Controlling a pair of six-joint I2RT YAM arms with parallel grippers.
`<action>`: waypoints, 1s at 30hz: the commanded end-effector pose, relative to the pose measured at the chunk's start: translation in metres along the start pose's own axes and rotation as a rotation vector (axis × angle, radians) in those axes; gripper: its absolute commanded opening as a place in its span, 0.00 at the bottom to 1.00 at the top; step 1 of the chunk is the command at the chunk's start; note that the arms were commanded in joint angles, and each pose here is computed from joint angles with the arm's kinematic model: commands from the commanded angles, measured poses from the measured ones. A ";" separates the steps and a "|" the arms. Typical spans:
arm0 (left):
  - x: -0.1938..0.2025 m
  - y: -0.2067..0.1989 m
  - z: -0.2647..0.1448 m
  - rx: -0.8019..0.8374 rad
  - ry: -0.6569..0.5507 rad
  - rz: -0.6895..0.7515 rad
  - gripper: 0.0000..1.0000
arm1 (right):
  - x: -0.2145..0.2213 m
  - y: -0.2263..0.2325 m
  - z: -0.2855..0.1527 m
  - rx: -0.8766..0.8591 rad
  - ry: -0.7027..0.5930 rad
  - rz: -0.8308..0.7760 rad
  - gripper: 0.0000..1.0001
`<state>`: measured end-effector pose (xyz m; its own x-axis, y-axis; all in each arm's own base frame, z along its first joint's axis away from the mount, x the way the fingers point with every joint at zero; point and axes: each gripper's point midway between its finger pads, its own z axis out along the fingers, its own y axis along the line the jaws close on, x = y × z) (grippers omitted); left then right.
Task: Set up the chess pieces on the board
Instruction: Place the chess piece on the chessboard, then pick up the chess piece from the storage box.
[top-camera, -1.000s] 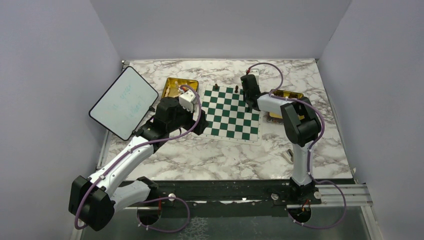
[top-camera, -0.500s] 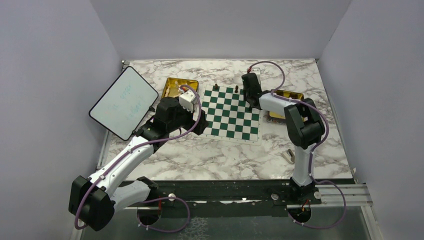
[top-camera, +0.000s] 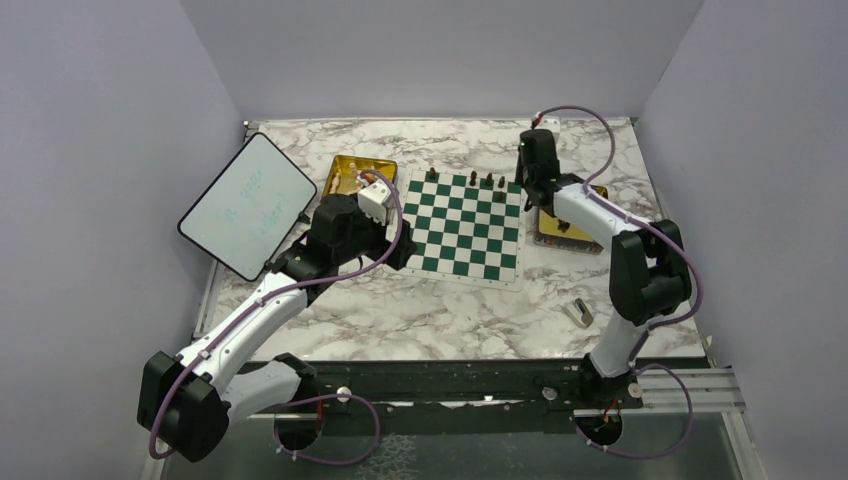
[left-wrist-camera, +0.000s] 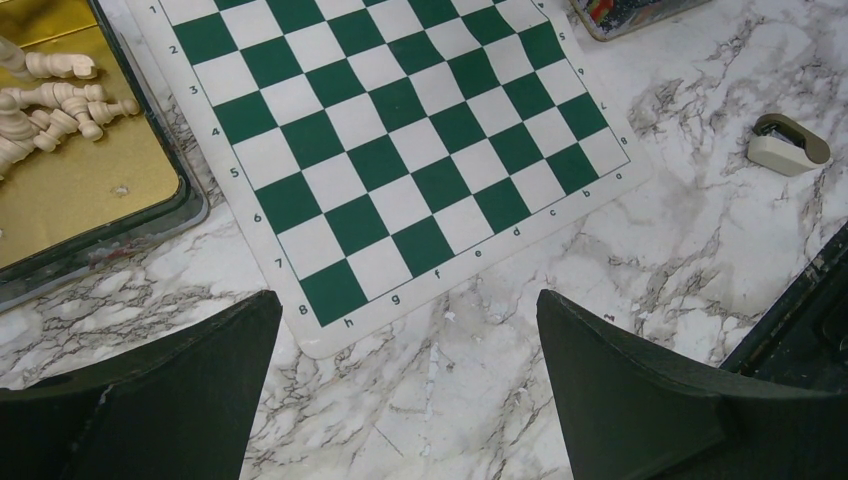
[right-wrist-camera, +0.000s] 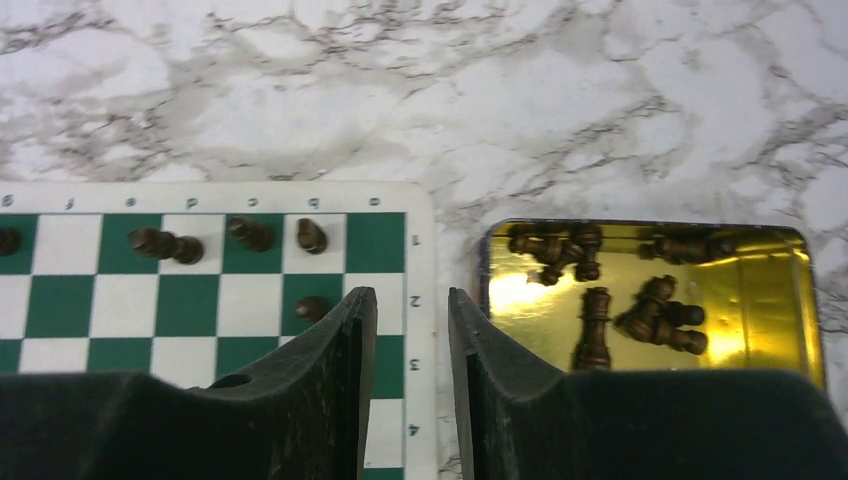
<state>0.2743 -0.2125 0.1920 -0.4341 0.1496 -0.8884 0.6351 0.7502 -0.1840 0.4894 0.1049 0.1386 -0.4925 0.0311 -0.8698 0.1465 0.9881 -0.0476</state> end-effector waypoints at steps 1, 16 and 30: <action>-0.006 0.001 -0.002 -0.015 -0.029 0.009 0.99 | 0.005 -0.042 -0.006 0.055 0.037 0.035 0.36; -0.006 0.000 -0.002 -0.006 -0.029 0.010 0.99 | 0.073 -0.102 -0.010 0.125 0.270 0.062 0.37; -0.006 0.000 -0.003 -0.005 -0.032 0.012 0.99 | 0.110 -0.122 -0.003 0.127 0.359 0.096 0.36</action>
<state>0.2742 -0.2125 0.1918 -0.4344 0.1498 -0.8882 0.6350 0.7503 -0.1841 0.4188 -0.0163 0.0641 -0.7140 0.1685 -0.6795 0.3119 0.9455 -0.0933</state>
